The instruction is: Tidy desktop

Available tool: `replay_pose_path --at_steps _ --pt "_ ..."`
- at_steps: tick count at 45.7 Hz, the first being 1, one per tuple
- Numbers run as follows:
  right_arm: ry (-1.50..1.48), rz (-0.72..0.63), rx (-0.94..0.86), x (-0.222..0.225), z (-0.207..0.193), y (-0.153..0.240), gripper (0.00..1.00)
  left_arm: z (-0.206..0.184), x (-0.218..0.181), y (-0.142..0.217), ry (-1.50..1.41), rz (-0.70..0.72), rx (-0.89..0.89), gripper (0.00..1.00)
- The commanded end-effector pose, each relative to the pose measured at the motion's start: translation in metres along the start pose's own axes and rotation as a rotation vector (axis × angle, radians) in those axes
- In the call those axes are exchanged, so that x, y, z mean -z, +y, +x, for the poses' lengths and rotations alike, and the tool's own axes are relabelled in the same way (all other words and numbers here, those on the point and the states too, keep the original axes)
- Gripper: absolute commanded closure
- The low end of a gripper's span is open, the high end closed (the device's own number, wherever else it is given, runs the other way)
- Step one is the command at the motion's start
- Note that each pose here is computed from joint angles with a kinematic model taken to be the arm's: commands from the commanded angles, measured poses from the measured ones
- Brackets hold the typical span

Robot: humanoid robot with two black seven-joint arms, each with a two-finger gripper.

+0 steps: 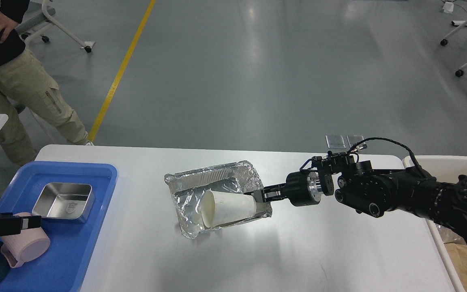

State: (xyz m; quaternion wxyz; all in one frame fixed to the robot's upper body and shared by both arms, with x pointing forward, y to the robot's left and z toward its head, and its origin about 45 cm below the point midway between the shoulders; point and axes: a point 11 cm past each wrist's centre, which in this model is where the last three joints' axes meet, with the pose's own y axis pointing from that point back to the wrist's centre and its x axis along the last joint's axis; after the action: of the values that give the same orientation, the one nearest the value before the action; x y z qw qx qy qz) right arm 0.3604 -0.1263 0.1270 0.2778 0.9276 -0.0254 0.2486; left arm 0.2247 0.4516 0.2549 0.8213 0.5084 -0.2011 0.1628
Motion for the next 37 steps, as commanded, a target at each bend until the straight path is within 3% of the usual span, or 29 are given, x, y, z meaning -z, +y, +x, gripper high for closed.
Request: replay_pose_path --at_steps 1,17,37 --pt "0.001 0.000 -0.002 0.000 0.001 0.000 1.00 -0.002 0.008 -0.007 0.007 0.007 -0.005 0.03" --pt "0.000 0.005 -0.003 0.001 0.000 -0.001 1.00 -0.019 0.016 -0.055 0.023 -0.038 0.001 0.03" --pt "0.008 0.011 0.010 0.005 -0.003 -0.007 1.00 0.007 -0.020 -0.131 -0.010 -0.178 0.009 0.03"
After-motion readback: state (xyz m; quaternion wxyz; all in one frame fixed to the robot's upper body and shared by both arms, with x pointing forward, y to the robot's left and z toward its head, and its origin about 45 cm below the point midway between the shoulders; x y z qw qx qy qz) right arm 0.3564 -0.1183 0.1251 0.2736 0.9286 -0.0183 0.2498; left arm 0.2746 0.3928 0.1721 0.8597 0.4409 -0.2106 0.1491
